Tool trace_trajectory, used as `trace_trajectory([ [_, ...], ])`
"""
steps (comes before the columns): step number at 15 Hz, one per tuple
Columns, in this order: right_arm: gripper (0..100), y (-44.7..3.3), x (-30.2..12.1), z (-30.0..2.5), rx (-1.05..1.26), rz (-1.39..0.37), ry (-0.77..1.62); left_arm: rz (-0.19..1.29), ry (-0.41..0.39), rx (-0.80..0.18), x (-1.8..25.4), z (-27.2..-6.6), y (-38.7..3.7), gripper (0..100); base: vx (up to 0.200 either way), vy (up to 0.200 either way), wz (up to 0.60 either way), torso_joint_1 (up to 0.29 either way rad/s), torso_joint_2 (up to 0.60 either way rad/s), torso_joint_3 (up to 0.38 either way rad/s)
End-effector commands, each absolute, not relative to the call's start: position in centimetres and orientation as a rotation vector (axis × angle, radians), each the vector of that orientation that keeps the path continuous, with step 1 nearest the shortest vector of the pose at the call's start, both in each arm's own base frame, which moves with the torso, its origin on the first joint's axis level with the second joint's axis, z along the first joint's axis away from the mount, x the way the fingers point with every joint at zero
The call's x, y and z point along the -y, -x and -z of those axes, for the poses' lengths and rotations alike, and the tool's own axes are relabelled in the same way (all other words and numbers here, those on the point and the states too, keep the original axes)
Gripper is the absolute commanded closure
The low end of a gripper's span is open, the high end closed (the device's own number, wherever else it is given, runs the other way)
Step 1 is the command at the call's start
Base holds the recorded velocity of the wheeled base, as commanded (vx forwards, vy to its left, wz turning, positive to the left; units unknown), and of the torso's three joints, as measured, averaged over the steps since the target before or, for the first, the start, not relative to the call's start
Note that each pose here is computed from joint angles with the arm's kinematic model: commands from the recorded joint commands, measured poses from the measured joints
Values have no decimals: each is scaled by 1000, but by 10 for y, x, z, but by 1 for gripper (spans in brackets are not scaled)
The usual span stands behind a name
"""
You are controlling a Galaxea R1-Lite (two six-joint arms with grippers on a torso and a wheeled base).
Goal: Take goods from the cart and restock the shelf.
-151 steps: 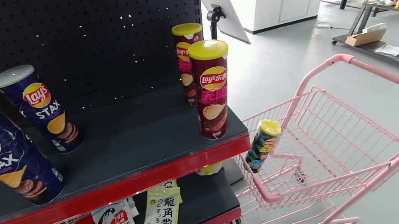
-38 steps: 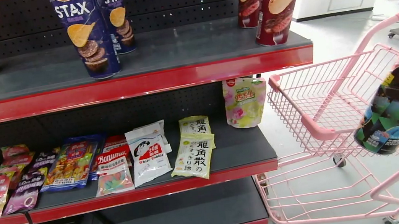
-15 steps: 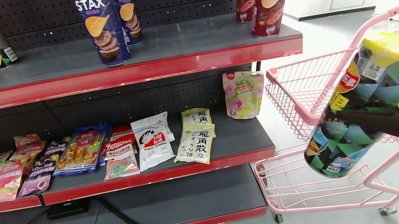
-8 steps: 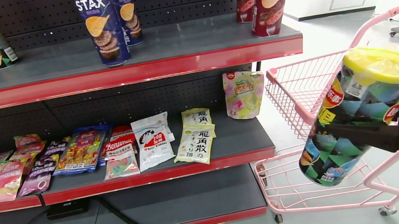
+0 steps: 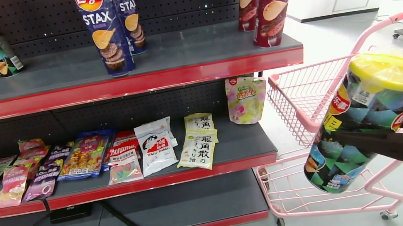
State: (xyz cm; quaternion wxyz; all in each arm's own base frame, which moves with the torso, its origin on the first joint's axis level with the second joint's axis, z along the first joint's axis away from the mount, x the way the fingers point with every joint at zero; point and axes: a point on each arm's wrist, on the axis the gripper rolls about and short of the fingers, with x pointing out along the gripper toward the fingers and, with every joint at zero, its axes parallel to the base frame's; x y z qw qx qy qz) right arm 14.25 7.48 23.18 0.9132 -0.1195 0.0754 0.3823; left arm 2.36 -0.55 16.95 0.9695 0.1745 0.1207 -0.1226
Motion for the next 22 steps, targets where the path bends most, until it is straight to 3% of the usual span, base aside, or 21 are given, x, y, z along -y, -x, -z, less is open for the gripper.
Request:
trace_trajectory([
  [1, 100, -143, -75, -232, -155, -790, 246, 249, -355, -249, 6, -169, -24, 0, 0, 0, 0, 110, -466, -354],
  [14, 100, -142, -79, -232, -157, -813, 249, 250, -359, -262, 7, -172, -28, 0, 0, 0, 0, 178, -545, -368],
  [22, 100, -139, -80, -231, -138, -833, 281, 248, -354, -247, 7, -175, -27, 0, 0, 200, 0, 35, -66, -43],
])
